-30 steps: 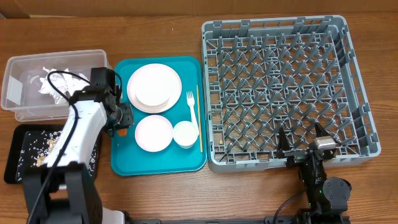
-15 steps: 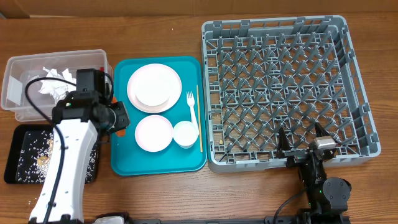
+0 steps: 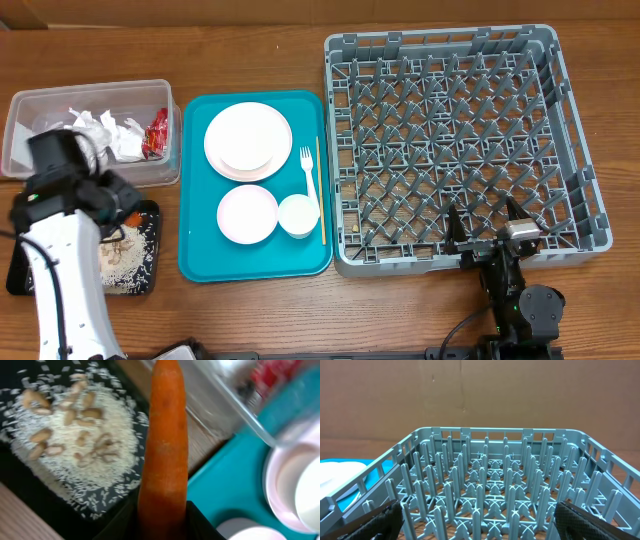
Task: Sort waste into correct bins and load items into the dishwasher
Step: 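Carry the carrot left and release it onto the black tray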
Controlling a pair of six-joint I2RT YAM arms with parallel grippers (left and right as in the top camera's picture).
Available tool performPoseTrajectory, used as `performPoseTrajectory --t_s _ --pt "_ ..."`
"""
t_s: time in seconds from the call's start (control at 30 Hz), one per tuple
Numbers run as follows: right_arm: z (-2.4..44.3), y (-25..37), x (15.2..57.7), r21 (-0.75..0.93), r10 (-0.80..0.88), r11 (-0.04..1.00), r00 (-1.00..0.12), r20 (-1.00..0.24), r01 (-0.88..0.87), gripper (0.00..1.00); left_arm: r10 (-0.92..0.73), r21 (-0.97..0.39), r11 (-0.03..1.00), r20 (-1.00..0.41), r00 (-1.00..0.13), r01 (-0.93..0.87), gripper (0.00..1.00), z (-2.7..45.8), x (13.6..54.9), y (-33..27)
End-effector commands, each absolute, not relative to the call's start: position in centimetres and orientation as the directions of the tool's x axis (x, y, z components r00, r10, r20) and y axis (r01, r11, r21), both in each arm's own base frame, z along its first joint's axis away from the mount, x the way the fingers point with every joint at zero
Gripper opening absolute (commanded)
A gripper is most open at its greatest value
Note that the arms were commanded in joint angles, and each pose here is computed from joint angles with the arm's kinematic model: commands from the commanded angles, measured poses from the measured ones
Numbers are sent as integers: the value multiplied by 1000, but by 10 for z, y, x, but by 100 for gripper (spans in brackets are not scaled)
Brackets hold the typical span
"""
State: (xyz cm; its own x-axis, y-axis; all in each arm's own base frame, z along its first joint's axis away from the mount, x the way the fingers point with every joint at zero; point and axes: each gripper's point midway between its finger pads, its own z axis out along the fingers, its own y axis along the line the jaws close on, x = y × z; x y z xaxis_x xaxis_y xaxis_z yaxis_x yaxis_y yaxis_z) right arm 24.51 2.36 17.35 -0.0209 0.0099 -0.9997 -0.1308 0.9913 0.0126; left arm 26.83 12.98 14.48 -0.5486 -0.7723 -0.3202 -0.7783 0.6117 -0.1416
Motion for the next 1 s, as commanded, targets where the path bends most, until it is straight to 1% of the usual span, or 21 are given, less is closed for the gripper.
performPoseTrajectory --t_s 0.0,0.2,0.43,0.57,0.73,0.87,0.93,0.97 --pt "172 22 245 15 13 992 -17 -1000 -124 100 -842 -179 500 -328 -427 -848 4 152 261 148" --pt "172 22 245 16 13 992 -17 -1000 -124 100 -925 -214 304 -298 -234 -928 4 132 245 171" --pt "172 22 245 16 13 992 -17 -1000 -124 100 -951 -282 148 -305 -57 -948 4 97 239 194" --pt "172 22 245 16 13 992 -18 -1000 -124 100 -957 -331 114 -289 -14 -937 4 83 248 196" --pt "172 22 245 15 13 992 -17 -1000 -124 100 -968 -395 105 -251 -2 -913 4 68 266 196" --pt "172 22 245 16 13 992 -18 -1000 -124 100 -979 -380 38 -200 43 -924 4 46 270 198" --pt "172 22 245 16 13 992 -17 -1000 -124 100 -986 -375 -9 -153 72 -927 4 34 271 195" --pt "172 22 245 16 13 992 -17 -1000 -124 100 -988 -379 -16 -137 73 -925 4 30 274 194"
